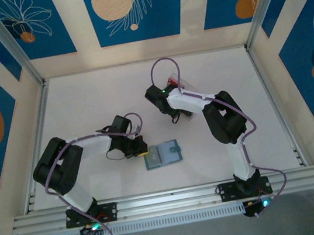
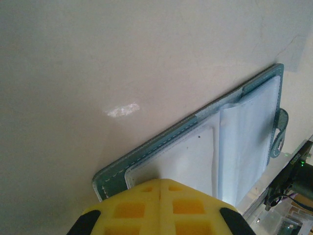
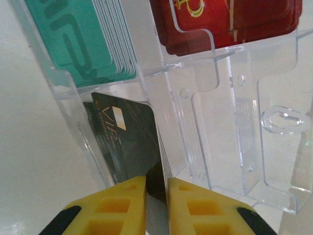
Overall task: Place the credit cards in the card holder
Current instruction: Pick up the credit card from the storage box, then insert the credit card into the card slot.
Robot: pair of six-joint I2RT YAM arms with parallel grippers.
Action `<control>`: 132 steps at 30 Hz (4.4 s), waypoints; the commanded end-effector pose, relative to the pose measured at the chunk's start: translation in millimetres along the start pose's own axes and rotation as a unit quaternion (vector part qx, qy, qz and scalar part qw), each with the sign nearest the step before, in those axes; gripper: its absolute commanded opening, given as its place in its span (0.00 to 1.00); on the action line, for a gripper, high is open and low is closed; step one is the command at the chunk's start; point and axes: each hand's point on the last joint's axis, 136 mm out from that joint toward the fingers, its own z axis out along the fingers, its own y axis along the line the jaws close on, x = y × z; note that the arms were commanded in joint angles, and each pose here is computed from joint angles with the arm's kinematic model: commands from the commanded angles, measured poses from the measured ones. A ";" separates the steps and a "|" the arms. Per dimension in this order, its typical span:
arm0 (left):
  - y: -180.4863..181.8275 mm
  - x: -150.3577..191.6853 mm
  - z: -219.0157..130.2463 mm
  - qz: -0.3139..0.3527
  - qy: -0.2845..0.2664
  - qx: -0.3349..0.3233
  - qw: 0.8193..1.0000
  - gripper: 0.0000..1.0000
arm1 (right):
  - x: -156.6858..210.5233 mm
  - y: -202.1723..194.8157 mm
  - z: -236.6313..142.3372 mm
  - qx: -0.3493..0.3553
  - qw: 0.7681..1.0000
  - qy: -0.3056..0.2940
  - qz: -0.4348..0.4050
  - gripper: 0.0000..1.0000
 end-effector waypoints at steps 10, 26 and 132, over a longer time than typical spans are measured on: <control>44.2 24.4 12.6 -0.040 0.034 -0.071 0.996 0.00 | -9.2 -1.9 -27.4 -0.040 0.999 -0.010 0.011 0.08; 46.5 28.1 9.8 -0.036 0.036 -0.077 0.996 0.00 | 10.3 31.7 -125.7 -0.285 0.954 -0.070 0.061 0.00; 50.1 32.9 8.7 -0.039 0.039 -0.082 0.995 0.00 | 120.0 188.5 -113.0 -0.685 0.695 0.082 0.202 0.00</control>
